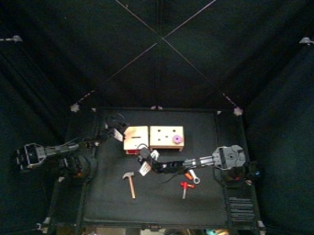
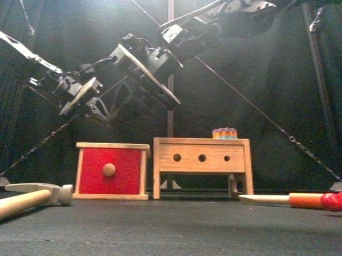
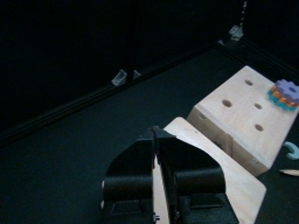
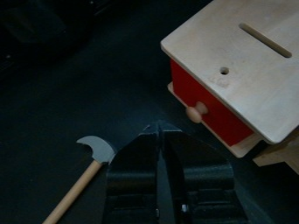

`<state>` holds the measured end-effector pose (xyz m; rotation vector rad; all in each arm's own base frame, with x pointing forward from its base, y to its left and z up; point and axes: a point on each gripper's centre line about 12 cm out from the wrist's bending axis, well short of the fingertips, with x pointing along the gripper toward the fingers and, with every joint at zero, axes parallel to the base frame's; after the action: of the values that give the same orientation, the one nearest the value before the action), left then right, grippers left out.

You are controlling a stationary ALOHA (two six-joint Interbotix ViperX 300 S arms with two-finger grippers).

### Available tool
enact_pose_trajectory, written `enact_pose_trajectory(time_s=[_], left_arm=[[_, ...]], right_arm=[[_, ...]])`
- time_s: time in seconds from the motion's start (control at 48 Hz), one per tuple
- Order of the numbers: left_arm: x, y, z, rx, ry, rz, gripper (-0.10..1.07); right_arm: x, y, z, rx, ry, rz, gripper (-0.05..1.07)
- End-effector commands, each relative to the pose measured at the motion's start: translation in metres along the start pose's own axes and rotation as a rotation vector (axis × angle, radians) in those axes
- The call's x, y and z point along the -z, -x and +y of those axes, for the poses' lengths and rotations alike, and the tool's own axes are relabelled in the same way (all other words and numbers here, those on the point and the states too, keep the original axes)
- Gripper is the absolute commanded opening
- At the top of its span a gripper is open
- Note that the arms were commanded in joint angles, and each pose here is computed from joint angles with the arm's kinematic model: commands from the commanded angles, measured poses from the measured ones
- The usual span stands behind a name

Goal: Grab red spinning screw

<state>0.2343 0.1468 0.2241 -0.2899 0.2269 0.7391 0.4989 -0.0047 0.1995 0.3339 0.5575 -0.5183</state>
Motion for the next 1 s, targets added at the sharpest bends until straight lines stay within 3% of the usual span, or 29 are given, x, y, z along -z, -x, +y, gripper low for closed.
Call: enact_pose_trajectory(time_s=[0.0,0.083,0.25,0.5,0.708,0.833,0.979], left_arm=[[0.0,0.004,-0.009,0.038,-0.029,-0.01,0.39],[0.005,0.008,-0.019,0.082,-0.073,-0.005,0.39],[0.017,0.022,-0.052,0.243,-0.23,-0.012,0.39],[0.033,0.041,-0.087,0.417,-0.377,-0.02,0.4],[0.037,0.047,-0.096,0.458,-0.388,-0.017,0.4],[0.037,0.047,-0.097,0.462,-0.384,-0.015,0.4],[0.038,0.05,-0.101,0.479,-0.391,-0.016,0.4]], right_arm=[[-0.018,0.029,0.005,-0.021,-0.026,-0.039,0.3],[-0.007,0.041,0.006,-0.024,-0.024,-0.016,0.3],[0.026,0.066,0.006,-0.026,-0.032,0.067,0.3],[0.094,0.108,0.011,-0.022,0.022,0.212,0.31],[0.139,0.138,0.02,-0.067,0.091,0.29,0.32],[0.161,0.151,0.02,-0.058,0.014,0.395,0.42],[0.177,0.164,0.021,-0.031,-0.126,0.526,0.63]])
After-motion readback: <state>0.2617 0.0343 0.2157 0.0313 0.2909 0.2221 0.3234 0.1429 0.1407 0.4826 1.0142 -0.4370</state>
